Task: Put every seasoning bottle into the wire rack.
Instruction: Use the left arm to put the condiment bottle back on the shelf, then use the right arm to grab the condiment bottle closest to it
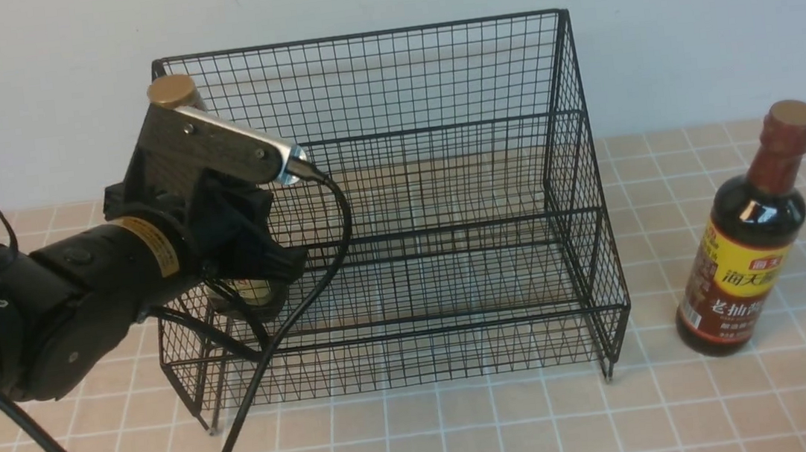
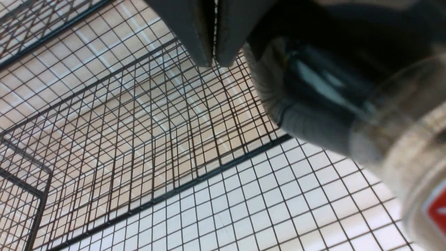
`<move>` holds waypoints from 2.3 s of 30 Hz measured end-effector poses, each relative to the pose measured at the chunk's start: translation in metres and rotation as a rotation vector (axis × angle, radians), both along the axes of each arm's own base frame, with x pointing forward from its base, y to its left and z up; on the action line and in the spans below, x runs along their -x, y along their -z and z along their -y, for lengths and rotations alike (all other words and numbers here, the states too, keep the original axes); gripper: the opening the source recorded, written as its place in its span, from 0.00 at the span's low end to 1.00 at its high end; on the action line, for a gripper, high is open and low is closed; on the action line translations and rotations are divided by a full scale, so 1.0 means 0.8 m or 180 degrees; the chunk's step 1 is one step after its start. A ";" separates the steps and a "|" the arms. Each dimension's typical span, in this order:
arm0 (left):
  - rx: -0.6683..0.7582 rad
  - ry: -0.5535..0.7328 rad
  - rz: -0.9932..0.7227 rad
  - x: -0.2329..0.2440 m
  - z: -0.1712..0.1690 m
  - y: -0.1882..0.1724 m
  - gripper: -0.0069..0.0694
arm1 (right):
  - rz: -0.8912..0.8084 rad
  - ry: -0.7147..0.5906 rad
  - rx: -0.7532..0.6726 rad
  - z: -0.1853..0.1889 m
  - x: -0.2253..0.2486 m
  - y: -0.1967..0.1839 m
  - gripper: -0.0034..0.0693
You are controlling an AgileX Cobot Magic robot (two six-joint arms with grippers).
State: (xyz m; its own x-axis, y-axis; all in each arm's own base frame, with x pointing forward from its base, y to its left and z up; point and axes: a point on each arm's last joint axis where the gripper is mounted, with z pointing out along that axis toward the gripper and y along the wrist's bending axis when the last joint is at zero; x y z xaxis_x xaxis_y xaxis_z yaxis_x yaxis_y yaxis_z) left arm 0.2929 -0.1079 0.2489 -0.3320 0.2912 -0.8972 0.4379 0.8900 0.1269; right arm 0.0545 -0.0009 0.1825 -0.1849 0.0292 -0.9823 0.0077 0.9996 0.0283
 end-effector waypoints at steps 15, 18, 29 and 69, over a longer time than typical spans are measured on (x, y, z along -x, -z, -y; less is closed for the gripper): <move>-0.0078 -0.0186 -0.0344 0.020 -0.006 -0.008 0.08 | 0.0000 0.0000 0.0000 0.000 0.000 0.000 0.03; -0.0078 -0.0186 -0.0344 0.020 -0.006 -0.008 0.08 | 0.0000 0.0000 0.0000 0.000 0.000 0.000 0.03; 0.0093 -0.0206 -0.0111 0.010 -0.012 -0.015 0.08 | 0.0000 0.0000 0.0000 0.000 0.000 0.000 0.03; 0.0545 -0.0425 0.0784 0.189 -0.074 -0.171 0.08 | 0.0000 0.0000 0.0000 0.000 0.000 0.000 0.03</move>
State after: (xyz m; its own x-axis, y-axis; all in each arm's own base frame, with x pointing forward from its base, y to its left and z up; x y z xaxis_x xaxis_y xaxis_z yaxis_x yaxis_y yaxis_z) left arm 0.1421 -0.0486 0.3857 -0.1239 0.0977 -0.9875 0.2905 0.9551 0.0580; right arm 0.0545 -0.0009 0.1825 -0.1849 0.0292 -0.9823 0.0077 0.9996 0.0283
